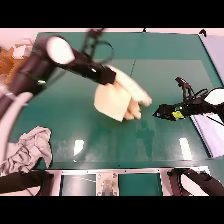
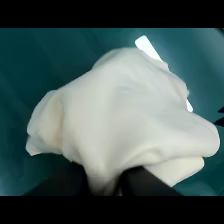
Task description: Fold the shirts.
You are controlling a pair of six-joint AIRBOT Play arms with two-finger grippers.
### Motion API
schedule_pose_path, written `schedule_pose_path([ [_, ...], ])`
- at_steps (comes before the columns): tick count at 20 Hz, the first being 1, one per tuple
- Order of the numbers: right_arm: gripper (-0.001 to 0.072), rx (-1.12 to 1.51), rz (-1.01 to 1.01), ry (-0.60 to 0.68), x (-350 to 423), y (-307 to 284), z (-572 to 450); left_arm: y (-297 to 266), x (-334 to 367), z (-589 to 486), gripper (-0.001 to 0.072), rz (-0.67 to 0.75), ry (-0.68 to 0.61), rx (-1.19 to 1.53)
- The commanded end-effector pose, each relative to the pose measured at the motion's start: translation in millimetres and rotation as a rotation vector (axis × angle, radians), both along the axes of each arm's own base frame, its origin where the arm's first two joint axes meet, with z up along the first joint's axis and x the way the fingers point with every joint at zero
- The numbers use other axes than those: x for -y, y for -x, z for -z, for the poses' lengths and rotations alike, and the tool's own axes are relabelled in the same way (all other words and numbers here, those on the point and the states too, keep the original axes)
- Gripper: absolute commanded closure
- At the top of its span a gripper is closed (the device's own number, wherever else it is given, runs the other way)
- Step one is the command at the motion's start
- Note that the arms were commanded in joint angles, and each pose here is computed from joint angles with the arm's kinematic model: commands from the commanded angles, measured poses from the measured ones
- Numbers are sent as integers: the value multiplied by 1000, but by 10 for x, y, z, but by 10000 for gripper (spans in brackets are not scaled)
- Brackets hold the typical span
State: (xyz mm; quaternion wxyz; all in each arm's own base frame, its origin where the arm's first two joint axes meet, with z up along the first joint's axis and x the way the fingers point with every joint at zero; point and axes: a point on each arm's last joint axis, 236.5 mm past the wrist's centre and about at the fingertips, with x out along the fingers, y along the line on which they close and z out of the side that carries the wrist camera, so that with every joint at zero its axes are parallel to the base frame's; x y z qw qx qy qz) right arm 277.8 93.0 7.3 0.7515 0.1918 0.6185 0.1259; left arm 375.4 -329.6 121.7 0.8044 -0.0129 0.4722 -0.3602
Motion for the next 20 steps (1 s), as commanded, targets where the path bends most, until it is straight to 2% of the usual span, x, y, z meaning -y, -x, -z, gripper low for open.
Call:
schedule_pose_path([
  [1,276,2,10,3,35,-19,-9,211,49,732,-5,31,-98,-243],
  [5,275,1,181,-11,511,-227,-30,391,-869,787,-8,-3,-217,-479],
  [8,276,-93,294,-77,812,-298,258,688,-1179,1082,-7,-40,-251,-623],
  [14,277,-253,237,-252,470,-408,920,1499,-816,2000,-7,-75,-139,-805],
  [17,289,-248,218,-312,215,-544,1097,1470,-566,2127,-6,-147,-35,-784],
  [19,306,-254,199,-316,72,-600,1205,1400,-481,2159,2,-167,-16,-747],
  [20,338,-260,184,-311,20,-625,1254,1393,-466,2174,3,-171,-17,-742],
])
